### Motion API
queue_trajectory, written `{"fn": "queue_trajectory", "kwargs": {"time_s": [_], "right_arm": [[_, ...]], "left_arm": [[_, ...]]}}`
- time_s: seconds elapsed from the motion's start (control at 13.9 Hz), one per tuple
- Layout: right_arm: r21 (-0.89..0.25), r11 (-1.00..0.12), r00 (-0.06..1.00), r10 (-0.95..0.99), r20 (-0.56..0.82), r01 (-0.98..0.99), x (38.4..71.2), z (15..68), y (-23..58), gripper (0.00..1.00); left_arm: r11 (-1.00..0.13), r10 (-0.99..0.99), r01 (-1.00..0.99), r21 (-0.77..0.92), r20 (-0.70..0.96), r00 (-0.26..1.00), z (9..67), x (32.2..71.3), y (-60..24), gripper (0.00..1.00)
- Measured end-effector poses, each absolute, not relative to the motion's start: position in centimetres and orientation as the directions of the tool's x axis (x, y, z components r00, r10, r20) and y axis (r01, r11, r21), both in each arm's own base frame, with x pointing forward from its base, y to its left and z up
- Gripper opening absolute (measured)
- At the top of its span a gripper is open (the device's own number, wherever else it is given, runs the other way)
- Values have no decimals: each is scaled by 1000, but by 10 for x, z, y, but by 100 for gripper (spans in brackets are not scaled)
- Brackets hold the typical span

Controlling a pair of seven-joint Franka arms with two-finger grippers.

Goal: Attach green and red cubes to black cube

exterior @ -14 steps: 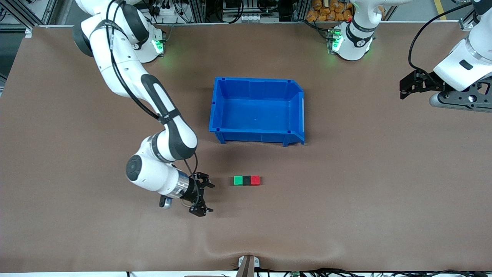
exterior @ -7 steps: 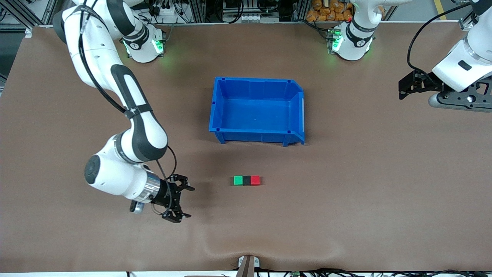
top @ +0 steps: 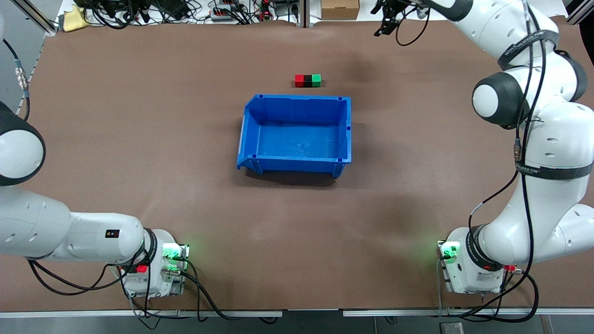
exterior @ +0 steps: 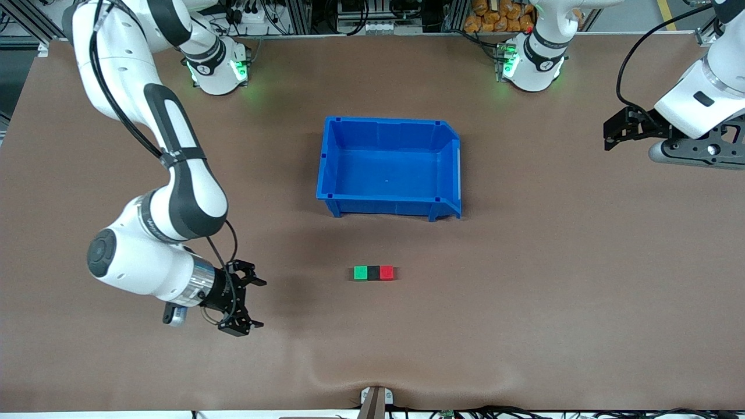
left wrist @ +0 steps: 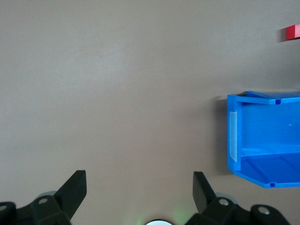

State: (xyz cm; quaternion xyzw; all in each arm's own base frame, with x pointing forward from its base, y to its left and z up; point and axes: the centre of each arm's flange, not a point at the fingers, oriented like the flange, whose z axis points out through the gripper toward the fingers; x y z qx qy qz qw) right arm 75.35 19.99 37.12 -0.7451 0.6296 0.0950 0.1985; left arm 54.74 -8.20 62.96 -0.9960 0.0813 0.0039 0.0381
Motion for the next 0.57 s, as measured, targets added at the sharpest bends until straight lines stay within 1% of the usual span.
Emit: {"fn": "queue_trajectory", "kwargs": {"time_s": [0.22,0.36,0.57], "right_arm": [[-153,-218,261,-883,-389,-964,746,397,177,100],[-123,-263,290,-872,-395,-957,742,404,157,100],[-103,-366,376,-836,-401,-925,734,418,127,100]], "left_arm": [[-984,-161,-161,-75,-14,987,630,547,-82,100],[-984,-161,-161,-75,-14,987,630,547,-81,100],[-984,-160,-161,-75,-14,987,629,547,-81,100]]}}
